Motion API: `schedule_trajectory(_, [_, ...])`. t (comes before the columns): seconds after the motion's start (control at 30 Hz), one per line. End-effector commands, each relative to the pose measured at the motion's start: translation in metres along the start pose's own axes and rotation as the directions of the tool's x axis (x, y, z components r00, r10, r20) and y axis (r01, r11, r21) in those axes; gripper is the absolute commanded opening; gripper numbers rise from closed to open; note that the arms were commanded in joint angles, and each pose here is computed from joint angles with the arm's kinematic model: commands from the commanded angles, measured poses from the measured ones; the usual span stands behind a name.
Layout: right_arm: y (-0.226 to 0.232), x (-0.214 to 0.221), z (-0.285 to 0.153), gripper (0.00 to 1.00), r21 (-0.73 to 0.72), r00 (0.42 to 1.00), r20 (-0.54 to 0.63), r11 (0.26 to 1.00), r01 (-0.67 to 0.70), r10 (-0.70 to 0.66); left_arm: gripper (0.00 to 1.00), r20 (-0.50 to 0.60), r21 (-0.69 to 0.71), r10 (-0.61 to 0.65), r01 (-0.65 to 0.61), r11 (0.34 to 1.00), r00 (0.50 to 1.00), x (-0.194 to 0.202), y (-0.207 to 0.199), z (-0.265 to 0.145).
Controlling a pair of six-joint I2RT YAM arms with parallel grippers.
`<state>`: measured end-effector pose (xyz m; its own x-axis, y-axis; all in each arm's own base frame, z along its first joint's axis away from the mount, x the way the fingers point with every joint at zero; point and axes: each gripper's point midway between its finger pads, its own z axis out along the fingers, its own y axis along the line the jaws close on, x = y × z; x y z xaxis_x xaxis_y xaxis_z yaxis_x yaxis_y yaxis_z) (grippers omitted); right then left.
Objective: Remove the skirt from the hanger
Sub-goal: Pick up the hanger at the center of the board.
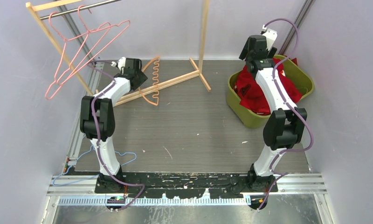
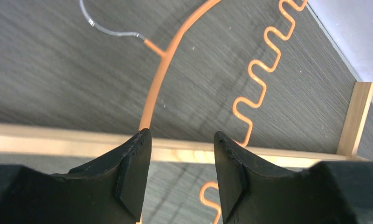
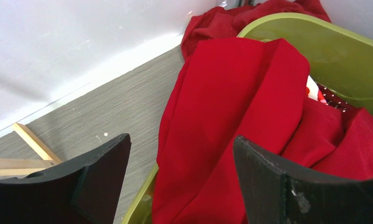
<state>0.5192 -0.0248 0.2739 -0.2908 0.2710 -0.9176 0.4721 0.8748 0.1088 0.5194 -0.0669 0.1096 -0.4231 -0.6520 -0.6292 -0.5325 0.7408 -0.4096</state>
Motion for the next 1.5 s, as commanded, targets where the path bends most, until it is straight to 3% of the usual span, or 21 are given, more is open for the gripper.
schedule_trajectory(0.0, [0.007,-0.014,0.002,0.85,-0.019,0.999,0.039,0.999,-0.033,0.033,0.52,0.045,0.048,0.069,-0.071,0.996,0.997,-0.028,-0.018,0.009])
schedule_trajectory(0.4, [-0.005,-0.008,0.017,0.84,0.020,0.999,0.026,0.999,-0.026,0.025,0.50,-0.048,0.044,0.081,-0.079,0.996,0.996,-0.018,0.006,0.033])
schedule_trajectory(0.73, [-0.009,-0.008,0.019,0.84,0.032,1.000,0.023,0.999,-0.020,0.020,0.48,-0.121,0.066,0.179,-0.172,0.983,0.976,0.002,0.013,0.051])
schedule_trajectory(0.83, [-0.011,-0.009,0.018,0.84,0.036,1.000,0.024,0.999,-0.019,0.018,0.39,-0.155,0.082,0.218,-0.208,0.975,0.964,0.010,0.013,0.056])
schedule_trajectory(0.93, [-0.014,-0.009,0.018,0.84,0.043,1.000,0.025,0.999,-0.018,0.017,0.07,-0.174,0.115,0.246,-0.228,0.967,0.954,0.015,0.009,0.056])
schedule_trajectory(0.97, [-0.014,-0.008,0.018,0.84,0.042,1.000,0.024,0.999,-0.017,0.016,0.01,-0.175,0.124,0.253,-0.233,0.964,0.952,0.015,0.008,0.054])
schedule_trajectory(1.23, [-0.012,-0.005,0.017,0.84,0.028,0.999,0.014,0.999,-0.037,0.037,0.00,-0.122,0.213,0.354,-0.324,0.922,0.927,-0.003,-0.017,0.024])
schedule_trajectory(1.4, [-0.006,-0.006,0.016,0.82,0.003,0.998,0.005,0.998,-0.066,0.066,0.00,-0.023,0.233,0.493,-0.475,0.848,0.869,-0.026,-0.045,-0.009])
schedule_trajectory(1.47, [-0.003,-0.007,0.014,0.82,-0.012,0.997,0.002,0.997,-0.078,0.078,0.00,0.029,0.232,0.575,-0.565,0.792,0.818,-0.033,-0.059,-0.025])
